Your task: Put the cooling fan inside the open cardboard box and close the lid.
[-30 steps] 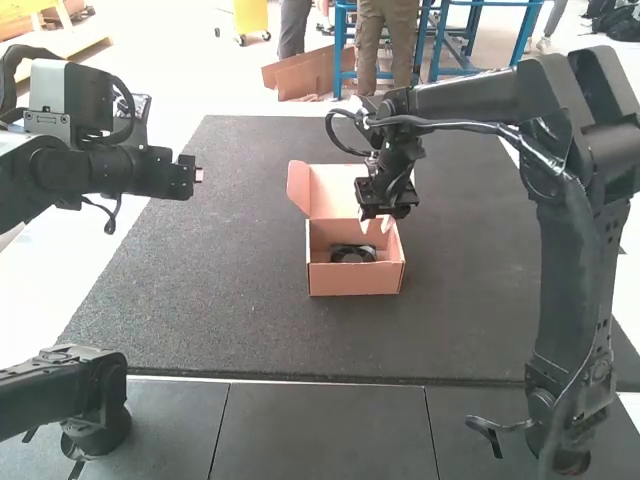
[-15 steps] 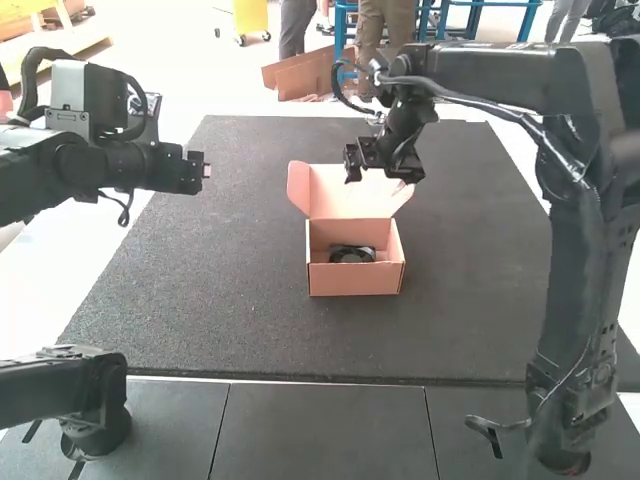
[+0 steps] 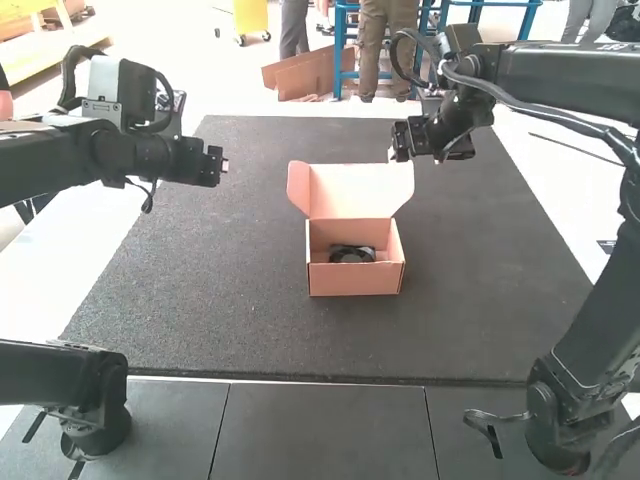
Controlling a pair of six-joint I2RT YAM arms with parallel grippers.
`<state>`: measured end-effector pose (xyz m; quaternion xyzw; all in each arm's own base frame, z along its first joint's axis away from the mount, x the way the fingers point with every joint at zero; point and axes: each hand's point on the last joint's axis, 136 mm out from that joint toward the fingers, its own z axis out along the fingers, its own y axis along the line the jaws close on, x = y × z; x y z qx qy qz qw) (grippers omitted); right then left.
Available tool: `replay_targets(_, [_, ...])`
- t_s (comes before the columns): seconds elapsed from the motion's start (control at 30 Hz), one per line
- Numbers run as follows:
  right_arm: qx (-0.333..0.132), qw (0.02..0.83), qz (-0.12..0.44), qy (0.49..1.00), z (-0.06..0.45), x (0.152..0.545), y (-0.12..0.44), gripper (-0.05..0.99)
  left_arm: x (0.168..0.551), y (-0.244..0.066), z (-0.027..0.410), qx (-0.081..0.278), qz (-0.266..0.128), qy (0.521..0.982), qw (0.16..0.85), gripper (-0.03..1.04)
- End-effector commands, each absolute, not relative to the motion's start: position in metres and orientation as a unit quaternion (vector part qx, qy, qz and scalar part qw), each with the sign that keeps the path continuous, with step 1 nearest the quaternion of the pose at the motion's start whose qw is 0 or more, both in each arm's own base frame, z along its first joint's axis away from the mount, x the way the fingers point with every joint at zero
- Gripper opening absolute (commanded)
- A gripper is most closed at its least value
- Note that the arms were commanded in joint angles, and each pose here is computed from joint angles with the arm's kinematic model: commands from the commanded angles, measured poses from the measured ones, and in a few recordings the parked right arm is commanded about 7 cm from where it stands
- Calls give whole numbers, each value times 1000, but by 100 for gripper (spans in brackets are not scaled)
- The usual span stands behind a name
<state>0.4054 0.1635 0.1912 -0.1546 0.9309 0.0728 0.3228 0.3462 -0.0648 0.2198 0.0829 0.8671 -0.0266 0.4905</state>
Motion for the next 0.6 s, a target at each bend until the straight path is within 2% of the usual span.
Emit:
replay_targets(0.0, [-159, 358, 73, 917, 208, 411, 155, 89, 359, -72, 230, 87, -29, 861, 500, 97])
replay_targets(0.27, [-140, 397, 100, 901, 219, 429, 155, 89, 394, -78, 232, 84, -22, 865, 494, 97])
replay_targets(0.57, [-131, 388, 110, 906, 211, 446, 151, 89, 432, -86, 225, 85, -20, 872, 482, 97])
